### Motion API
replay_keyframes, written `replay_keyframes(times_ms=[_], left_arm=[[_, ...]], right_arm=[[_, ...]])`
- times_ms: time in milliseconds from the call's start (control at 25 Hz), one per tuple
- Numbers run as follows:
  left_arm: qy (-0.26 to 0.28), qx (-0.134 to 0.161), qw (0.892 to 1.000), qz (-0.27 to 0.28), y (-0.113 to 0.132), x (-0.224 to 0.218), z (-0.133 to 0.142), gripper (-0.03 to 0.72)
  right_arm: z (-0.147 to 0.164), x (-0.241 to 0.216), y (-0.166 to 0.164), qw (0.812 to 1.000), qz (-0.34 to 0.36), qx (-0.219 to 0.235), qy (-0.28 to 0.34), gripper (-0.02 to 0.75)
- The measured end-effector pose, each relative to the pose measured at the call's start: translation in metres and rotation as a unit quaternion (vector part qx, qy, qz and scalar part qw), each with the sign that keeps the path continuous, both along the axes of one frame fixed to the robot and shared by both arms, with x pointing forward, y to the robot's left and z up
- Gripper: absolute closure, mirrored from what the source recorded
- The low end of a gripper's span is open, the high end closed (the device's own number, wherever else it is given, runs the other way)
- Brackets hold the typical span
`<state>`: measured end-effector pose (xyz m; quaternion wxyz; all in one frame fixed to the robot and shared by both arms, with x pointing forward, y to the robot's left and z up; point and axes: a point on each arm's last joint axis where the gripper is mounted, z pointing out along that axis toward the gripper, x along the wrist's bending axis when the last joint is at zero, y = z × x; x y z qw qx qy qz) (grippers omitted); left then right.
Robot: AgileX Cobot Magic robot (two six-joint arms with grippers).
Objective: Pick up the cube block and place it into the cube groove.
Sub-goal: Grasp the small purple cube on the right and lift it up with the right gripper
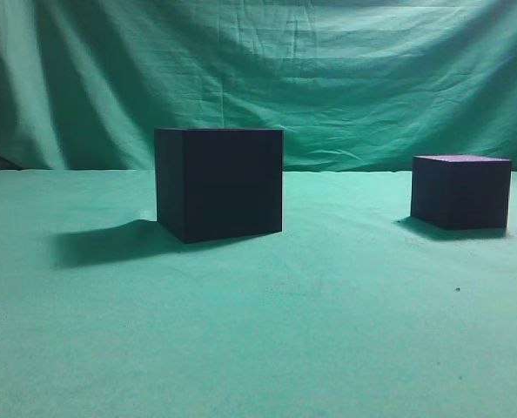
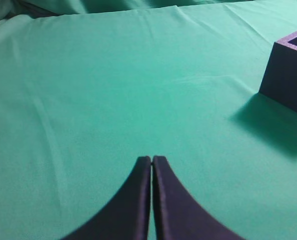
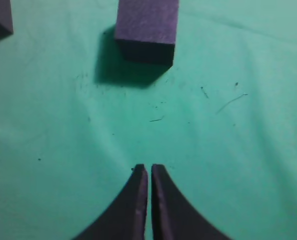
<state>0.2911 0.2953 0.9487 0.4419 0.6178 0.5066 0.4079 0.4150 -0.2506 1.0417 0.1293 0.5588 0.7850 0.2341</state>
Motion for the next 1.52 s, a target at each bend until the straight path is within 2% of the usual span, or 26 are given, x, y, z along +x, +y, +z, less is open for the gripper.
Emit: replay_keyframes(times_ms=[160,240,400,560,640,680,1000,1040,1160,1320,1520], left_arm=[[0.000,0.000,1.000,0.000,0.000,0.000,0.000,0.688],[0.000,0.000,1.000,0.000,0.000,0.000,0.000,0.688],[0.000,0.000,1.000,0.000,0.000,0.000,0.000,0.688],[0.000,0.000,1.000,0.000,0.000,0.000,0.000,0.688],[0.000,0.000,1.000,0.000,0.000,0.000,0.000,0.688],[0.000,0.000,1.000,0.000,0.000,0.000,0.000,0.688],[0.000,0.000,1.000,0.000,0.000,0.000,0.000,0.688],[0.000,0.000,1.000,0.000,0.000,0.000,0.000,0.688],[0.000,0.000,1.000,0.000,0.000,0.000,0.000,0.688],[0.000,0.000,1.000,0.000,0.000,0.000,0.000,0.688],[0.000,0.000,1.000,0.000,0.000,0.000,0.000,0.688]], right_arm=[[-0.003,0.039,0.026,0.997,0.041,-0.051,0.052,0.738],[-0.004,0.057,0.038,0.995,0.055,-0.064,0.057,0.738],[-0.009,0.091,0.053,0.993,0.059,-0.072,0.068,0.533],[-0.021,0.117,0.062,0.994,0.036,-0.069,0.077,0.228],[-0.029,0.127,0.065,0.994,0.022,-0.071,0.081,0.119],[-0.036,0.132,0.066,0.994,0.017,-0.074,0.083,0.092],[-0.081,0.155,0.069,0.990,-0.002,-0.101,0.094,0.092],[-0.084,0.156,0.069,0.990,-0.002,-0.102,0.097,0.164],[-0.087,0.158,0.070,0.990,-0.002,-0.102,0.098,0.297],[-0.076,0.162,0.071,0.989,-0.005,-0.106,0.105,0.304],[-0.030,0.177,0.084,0.990,-0.008,-0.101,0.097,0.304]])
